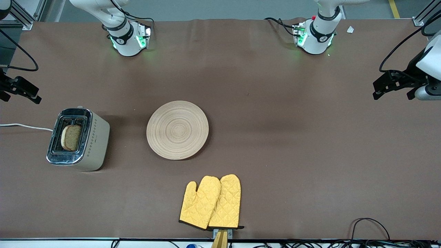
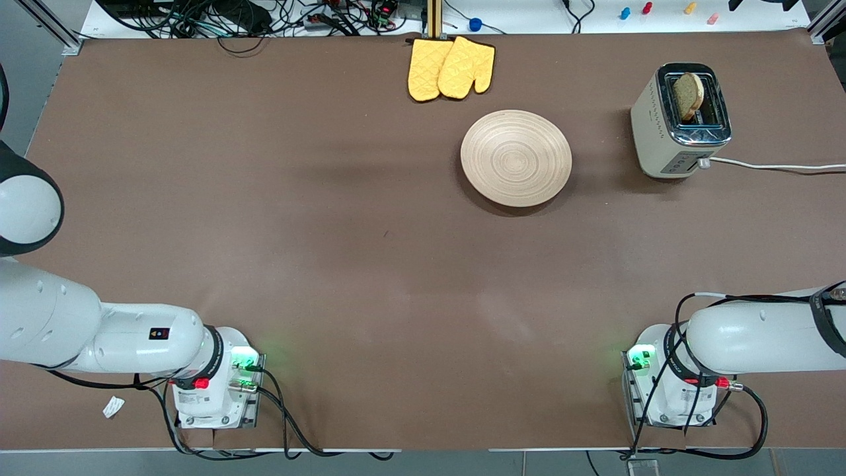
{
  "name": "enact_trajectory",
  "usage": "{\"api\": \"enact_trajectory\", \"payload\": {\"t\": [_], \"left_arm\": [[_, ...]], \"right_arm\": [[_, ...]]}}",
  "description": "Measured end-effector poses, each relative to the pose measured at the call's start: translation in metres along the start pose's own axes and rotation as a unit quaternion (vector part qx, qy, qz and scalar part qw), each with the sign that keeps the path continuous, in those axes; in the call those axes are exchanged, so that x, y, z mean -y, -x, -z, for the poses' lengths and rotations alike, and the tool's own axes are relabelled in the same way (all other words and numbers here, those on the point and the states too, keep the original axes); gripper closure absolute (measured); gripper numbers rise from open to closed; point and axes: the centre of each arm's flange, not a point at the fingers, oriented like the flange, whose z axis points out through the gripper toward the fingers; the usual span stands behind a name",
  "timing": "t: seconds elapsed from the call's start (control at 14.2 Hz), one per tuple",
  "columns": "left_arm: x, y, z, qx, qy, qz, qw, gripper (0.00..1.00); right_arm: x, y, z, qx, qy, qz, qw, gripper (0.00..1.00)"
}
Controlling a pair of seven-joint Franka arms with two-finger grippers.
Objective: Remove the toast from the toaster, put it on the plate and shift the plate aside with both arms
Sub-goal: 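Move the right gripper down to the bread slice in the toaster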
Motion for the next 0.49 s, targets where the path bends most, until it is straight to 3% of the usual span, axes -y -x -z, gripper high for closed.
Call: {"api": "enact_trajectory", "payload": {"t": [0.49], "left_arm": [[-0.0004, -0.0001, -0.0017, 0.005, 0.0, 0.007, 1.0, 0.0]], "right_arm": [[-0.0002, -0.0014, -0.0044, 0.004, 0.001, 0.0, 1.0, 0.0]]}}
